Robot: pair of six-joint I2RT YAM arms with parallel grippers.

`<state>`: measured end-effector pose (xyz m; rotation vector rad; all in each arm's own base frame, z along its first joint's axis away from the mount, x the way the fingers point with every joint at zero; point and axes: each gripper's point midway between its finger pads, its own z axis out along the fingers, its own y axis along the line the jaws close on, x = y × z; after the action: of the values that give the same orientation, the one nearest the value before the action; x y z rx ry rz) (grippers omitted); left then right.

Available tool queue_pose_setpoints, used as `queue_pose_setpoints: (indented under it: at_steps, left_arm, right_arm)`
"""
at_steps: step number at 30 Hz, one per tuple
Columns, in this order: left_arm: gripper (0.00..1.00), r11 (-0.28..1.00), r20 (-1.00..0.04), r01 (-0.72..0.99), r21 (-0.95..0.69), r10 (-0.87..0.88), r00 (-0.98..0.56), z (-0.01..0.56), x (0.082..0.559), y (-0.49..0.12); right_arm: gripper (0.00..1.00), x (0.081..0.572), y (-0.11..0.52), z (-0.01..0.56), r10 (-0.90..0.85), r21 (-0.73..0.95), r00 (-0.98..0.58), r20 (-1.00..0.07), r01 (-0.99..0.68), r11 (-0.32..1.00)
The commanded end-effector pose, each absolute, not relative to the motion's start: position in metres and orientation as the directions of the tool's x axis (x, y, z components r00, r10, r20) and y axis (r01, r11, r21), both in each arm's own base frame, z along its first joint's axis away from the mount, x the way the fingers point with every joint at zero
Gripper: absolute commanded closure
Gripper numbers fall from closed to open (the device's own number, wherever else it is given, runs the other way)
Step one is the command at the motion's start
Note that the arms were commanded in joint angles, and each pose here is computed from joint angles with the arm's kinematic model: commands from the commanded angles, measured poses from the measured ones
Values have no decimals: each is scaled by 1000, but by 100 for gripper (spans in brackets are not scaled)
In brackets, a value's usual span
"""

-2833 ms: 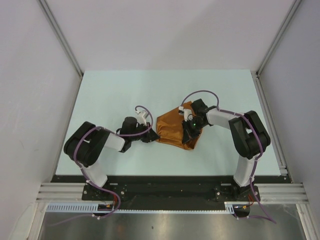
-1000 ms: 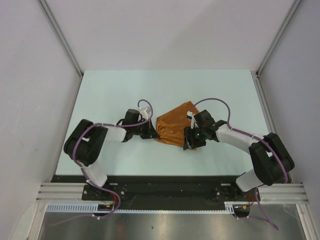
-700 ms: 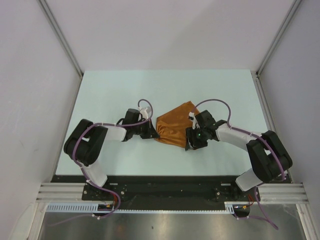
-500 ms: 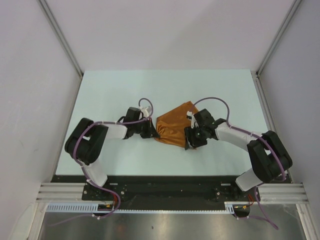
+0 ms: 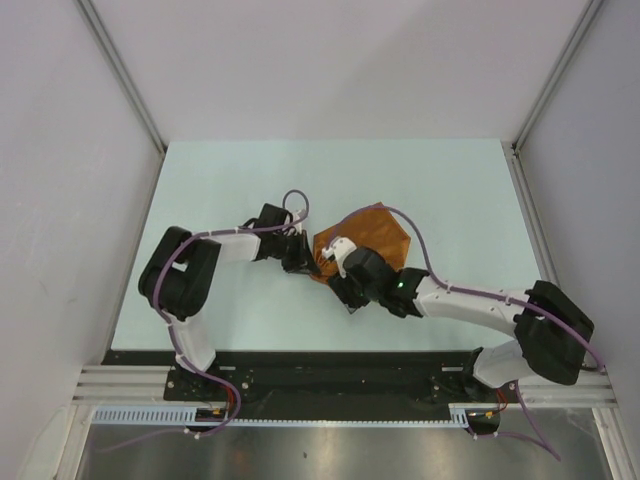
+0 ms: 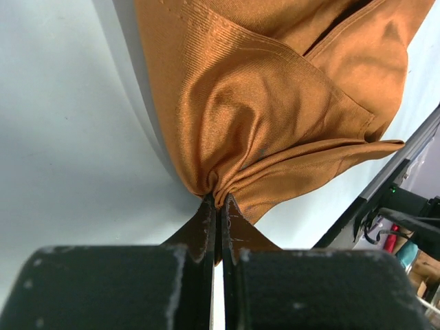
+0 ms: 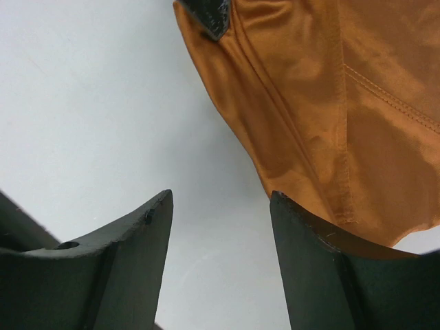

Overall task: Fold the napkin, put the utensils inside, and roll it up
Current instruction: Roll the napkin at the center of the board.

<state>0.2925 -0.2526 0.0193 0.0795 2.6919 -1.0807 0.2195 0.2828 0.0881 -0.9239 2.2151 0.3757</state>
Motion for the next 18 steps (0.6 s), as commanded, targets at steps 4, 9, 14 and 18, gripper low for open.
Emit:
queue_pose_setpoints:
  at_steps: [4, 9, 14, 18]
  left_arm:
    - [100, 742, -94, 78, -666, 20, -995, 6, 273, -245]
    - [100, 711, -28, 42, -702, 31, -999, 1, 265, -247]
    - [100, 705, -10, 37, -709, 42, -999, 1, 264, -245]
    - [100, 721, 3, 41, -692, 60, -998, -2, 261, -240]
  right_arm:
    - [36, 240, 297, 80, -569, -288, -321, -757, -618, 732]
    - [36, 247, 313, 69, -628, -394, -239, -741, -602, 695]
    - [37, 246, 324, 53, -703, -488, -175, -689, -604, 630]
    - [38, 251, 314, 42, -751, -565, -179, -636, -554, 611]
